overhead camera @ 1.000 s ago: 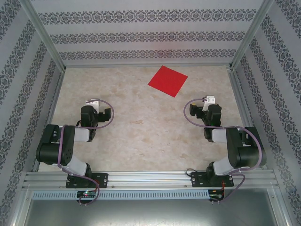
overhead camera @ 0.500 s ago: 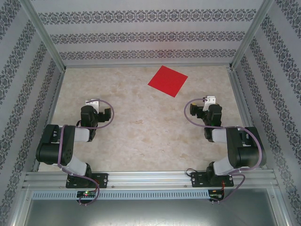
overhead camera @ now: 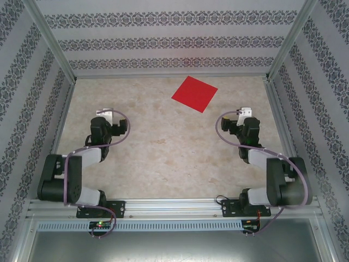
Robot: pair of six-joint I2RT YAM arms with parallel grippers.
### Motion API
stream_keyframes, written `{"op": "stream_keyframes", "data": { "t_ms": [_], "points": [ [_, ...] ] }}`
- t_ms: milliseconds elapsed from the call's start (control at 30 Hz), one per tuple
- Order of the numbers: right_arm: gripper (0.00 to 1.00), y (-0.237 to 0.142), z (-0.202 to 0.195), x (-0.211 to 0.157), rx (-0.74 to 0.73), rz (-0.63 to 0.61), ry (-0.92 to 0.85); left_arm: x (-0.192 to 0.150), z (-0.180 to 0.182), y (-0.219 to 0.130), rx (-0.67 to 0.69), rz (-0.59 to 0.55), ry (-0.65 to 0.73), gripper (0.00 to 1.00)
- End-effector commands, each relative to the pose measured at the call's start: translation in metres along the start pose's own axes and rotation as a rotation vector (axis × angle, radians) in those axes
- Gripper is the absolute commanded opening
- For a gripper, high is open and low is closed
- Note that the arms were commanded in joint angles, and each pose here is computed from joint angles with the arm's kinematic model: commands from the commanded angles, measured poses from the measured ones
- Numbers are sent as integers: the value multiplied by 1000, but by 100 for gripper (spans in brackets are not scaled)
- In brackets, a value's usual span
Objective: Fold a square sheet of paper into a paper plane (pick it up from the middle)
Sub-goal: Move the square sheet of paper to the center of the table.
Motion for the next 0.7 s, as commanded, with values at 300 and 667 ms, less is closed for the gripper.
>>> {"op": "stream_keyframes", "data": {
  "t_ms": [300,667],
  "points": [
    [98,-3,93,80,315,103,122,33,-61,-15,-290,250,-423,100],
    [98,61,152,94,211,318,160,22,-129,-10,-512,460,-492,100]
  ]
}}
Point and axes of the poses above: each hand's point on the last joint's axis, 136 mm out from that joint toward the fingers, its own y axis out along the fingers, its own z axis along the line the jaws close on, x = y × z, the point moved 5 cm from there along -y, back along the fingers, and after that the axes turned 10 degrees about -y, right-handed, at the moved point
